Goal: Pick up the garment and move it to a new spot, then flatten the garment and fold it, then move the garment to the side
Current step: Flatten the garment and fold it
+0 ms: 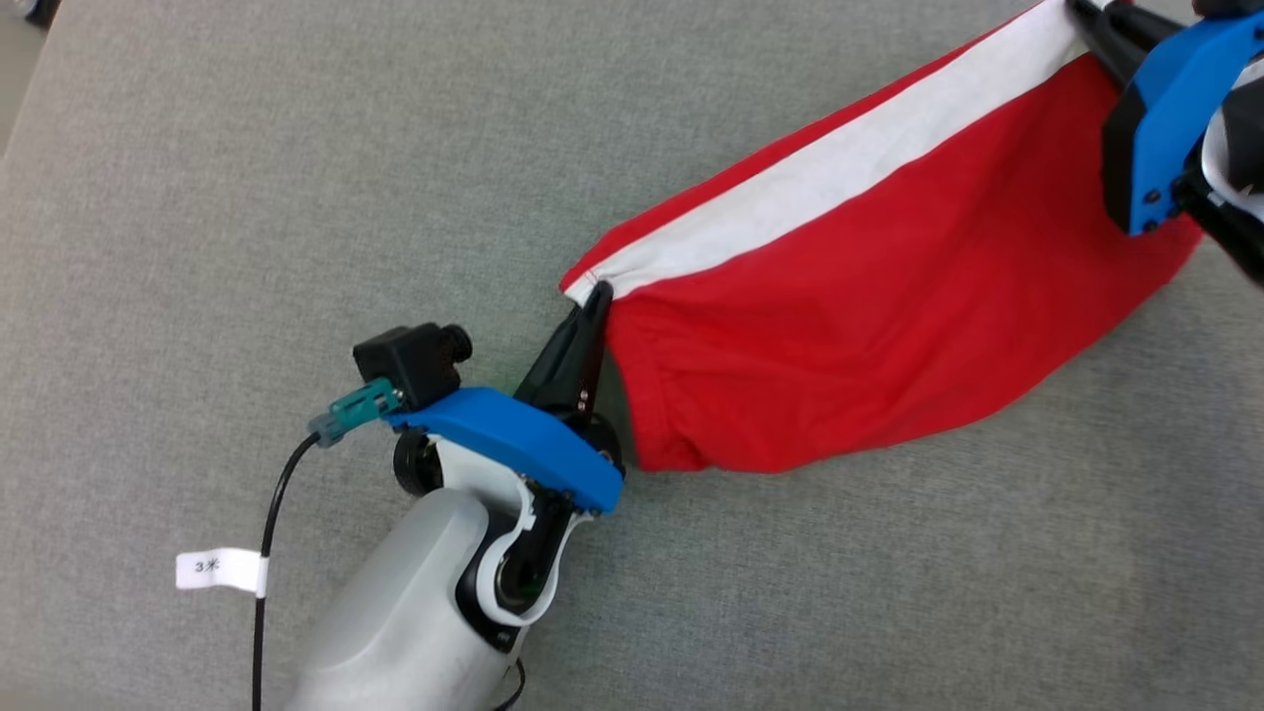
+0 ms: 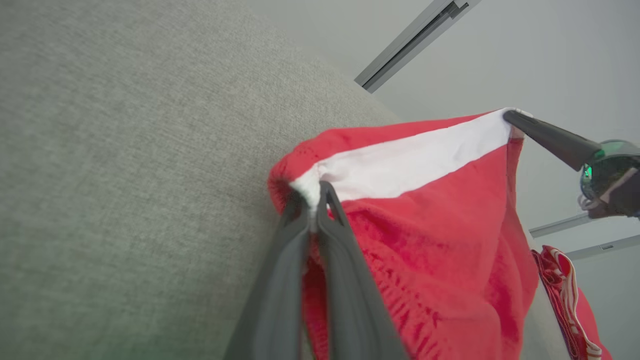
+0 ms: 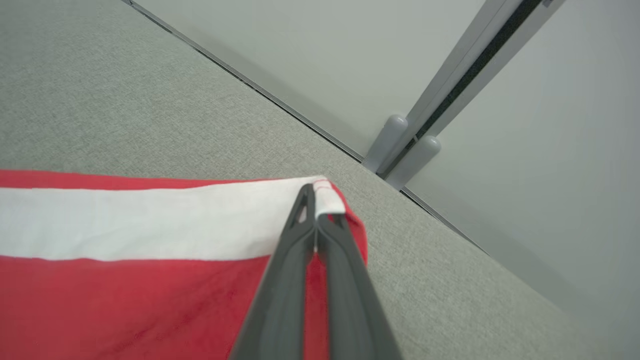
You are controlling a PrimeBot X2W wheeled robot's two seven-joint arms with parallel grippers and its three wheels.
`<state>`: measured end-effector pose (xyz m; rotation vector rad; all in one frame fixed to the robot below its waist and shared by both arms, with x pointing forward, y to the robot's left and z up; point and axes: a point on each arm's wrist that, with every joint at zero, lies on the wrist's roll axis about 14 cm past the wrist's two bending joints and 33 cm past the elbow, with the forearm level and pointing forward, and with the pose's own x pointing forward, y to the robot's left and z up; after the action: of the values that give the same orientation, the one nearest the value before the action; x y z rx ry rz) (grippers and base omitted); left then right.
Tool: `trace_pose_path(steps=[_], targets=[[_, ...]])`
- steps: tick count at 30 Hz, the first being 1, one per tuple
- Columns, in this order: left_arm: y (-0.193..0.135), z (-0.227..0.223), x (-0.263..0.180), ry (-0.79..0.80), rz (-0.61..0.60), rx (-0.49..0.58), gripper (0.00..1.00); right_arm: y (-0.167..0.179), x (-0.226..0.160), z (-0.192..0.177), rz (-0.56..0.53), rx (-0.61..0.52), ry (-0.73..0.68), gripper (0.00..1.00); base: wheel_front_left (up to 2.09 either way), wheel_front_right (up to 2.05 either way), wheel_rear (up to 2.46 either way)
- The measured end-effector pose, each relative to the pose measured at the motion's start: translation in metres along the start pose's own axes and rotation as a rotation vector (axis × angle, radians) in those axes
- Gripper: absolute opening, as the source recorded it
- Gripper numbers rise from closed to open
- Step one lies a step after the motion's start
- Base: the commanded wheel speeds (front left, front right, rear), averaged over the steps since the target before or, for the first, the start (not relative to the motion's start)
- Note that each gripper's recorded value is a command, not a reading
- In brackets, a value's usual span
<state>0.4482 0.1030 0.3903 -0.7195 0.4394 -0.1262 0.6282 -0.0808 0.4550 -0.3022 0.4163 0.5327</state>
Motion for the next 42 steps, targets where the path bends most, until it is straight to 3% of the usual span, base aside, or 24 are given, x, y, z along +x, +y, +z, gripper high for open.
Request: trace_pose_path(steps=[7,8,9,10,11,12,18,26,31,35,42], targets=[[0.007,0.002,0.012,-0.018,0.009,0.003,0.0,-0.003,0.025,-0.025,-0.006,0.037,0.064,0.0,0.0,0.0,0.0],[0.007,0.002,0.013,-0.022,0.008,0.004,0.0,-0.003,0.027,-0.031,-0.007,0.041,0.079,0.24,0.0,0.0,0.0],[0.006,0.001,0.015,-0.018,-0.001,0.014,0.27,-0.002,0.028,-0.038,-0.007,0.045,0.099,0.86,0.0,0.0,0.0],[0.004,0.0,0.016,-0.015,-0.012,0.022,0.49,-0.002,0.029,-0.041,-0.006,0.052,0.108,1.0,0.0,0.0,0.0],[0.003,-0.001,0.017,-0.011,-0.019,0.027,0.84,-0.002,0.03,-0.044,-0.007,0.064,0.113,1.0,0.0,0.0,0.0],[0.003,-0.001,0.018,-0.008,-0.024,0.031,1.0,-0.001,0.03,-0.046,-0.006,0.076,0.115,1.0,0.0,0.0,0.0],[-0.004,0.0,0.015,-0.016,-0.044,0.037,1.0,0.008,0.023,-0.042,0.019,0.129,0.11,1.0,0.0,0.0,0.0],[0.014,0.017,-0.02,-0.107,0.004,0.08,1.0,0.011,-0.012,-0.046,0.022,0.216,0.162,1.0,0.0,0.0,0.0],[0.015,0.063,-0.041,-0.251,0.011,0.211,1.0,0.005,-0.034,-0.043,-0.008,0.283,0.14,1.0,0.0,0.0,0.0],[0.017,0.083,-0.048,-0.305,0.028,0.419,1.0,-0.003,-0.03,-0.055,-0.044,0.342,0.156,1.0,0.0,0.0,0.0],[0.02,0.095,-0.054,-0.372,0.061,0.472,1.0,-0.007,-0.005,-0.081,-0.09,0.378,0.211,1.0,0.0,0.0,0.0]])
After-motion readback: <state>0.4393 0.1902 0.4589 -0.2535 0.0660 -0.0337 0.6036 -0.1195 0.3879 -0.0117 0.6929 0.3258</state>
